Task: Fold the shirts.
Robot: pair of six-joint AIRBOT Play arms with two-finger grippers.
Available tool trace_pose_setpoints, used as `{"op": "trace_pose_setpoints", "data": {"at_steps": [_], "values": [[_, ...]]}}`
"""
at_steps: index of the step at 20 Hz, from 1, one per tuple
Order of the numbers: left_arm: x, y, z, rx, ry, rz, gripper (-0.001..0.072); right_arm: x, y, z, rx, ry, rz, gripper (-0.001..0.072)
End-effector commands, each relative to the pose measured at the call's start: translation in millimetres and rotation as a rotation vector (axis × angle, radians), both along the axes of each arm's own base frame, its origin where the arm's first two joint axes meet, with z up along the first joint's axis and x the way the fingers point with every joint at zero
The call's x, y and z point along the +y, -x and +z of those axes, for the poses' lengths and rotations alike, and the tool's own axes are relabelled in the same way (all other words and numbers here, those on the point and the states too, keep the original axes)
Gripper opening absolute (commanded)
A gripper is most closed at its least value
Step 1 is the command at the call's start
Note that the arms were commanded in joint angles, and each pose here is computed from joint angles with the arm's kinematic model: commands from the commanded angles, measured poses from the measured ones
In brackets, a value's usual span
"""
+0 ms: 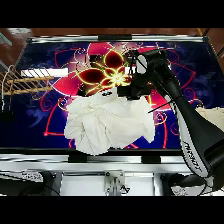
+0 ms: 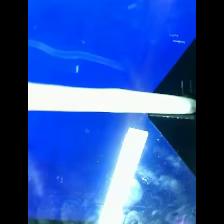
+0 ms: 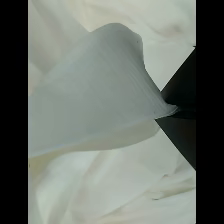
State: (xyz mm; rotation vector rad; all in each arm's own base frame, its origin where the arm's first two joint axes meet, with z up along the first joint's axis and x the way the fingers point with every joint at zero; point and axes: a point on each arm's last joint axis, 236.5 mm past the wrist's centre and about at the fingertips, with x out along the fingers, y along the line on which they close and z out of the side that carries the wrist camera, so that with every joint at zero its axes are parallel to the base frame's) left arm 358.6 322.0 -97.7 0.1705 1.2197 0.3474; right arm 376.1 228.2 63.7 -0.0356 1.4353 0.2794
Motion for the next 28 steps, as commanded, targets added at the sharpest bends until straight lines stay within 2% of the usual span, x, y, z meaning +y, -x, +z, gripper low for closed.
{"op": "trace_pose_setpoints", "data": {"at_steps": [1,8,12,14,16,18,22,25,28], "values": [[8,-12,17,-0.043,-0.025,0.008,0.0065,1,1,0,0.004,-0.001,-0.004,0.0086],[3,-22,90,-0.146,-0.08,0.021,0.0064,-4,1,1,0.001,0.015,-0.006,0.0086],[-19,-37,180,-0.356,-0.121,0.048,0.0063,-36,6,15,-0.024,0.126,-0.007,0.0085],[-64,-56,229,-0.506,-0.062,0.008,0.0063,-52,4,30,-0.073,0.171,-0.025,0.0086],[-137,-71,269,-0.607,0.032,-0.104,0.0062,-70,0,46,-0.136,0.219,-0.043,0.0086],[-224,-71,288,-0.587,0.086,-0.316,0.0061,-85,-4,61,-0.192,0.263,-0.061,0.0085],[-371,-9,265,-0.343,0.219,-0.688,0.006,-98,-7,80,-0.258,0.291,-0.069,0.0085],[-407,42,241,-0.177,0.167,-0.857,0.006,-105,-13,90,-0.297,0.313,-0.072,0.0085],[-415,90,211,-0.01,0.111,-1.028,0.0059,-110,-31,112,-0.382,0.264,-0.12,0.0085]]}}
